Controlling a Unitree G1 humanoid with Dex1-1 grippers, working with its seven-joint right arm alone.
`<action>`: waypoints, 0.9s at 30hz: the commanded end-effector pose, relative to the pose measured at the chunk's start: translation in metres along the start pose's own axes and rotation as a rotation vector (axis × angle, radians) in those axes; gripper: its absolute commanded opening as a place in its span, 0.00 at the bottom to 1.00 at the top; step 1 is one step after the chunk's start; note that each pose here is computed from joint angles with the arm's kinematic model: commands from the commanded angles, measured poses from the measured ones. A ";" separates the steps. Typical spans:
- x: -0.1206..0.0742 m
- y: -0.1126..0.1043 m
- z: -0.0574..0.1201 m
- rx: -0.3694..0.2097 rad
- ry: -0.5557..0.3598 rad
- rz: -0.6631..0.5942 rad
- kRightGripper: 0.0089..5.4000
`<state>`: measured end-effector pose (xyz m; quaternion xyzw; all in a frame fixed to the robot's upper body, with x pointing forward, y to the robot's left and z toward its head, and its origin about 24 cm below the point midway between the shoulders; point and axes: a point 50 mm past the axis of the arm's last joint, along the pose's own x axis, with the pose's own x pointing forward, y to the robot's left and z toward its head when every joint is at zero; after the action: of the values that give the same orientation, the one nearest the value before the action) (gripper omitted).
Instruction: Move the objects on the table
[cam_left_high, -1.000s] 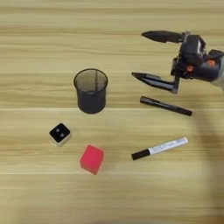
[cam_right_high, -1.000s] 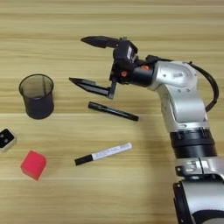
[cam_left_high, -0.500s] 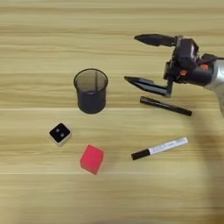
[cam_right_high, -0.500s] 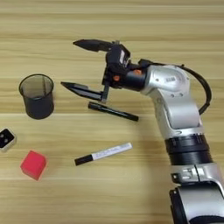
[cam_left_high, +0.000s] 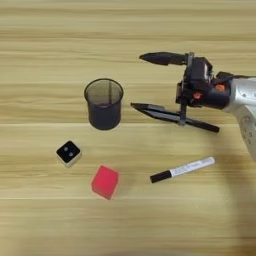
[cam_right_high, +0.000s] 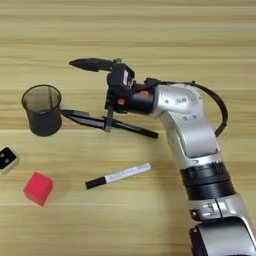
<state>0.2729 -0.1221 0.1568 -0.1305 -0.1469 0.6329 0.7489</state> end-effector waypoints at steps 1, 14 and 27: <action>0.009 -0.004 0.021 -0.050 -0.050 -0.002 0.99; 0.025 0.024 -0.001 0.027 0.040 0.157 0.99; 0.044 0.034 -0.021 0.051 0.138 0.300 0.99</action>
<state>0.2466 -0.0796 0.1016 -0.1397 -0.0068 0.7395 0.6585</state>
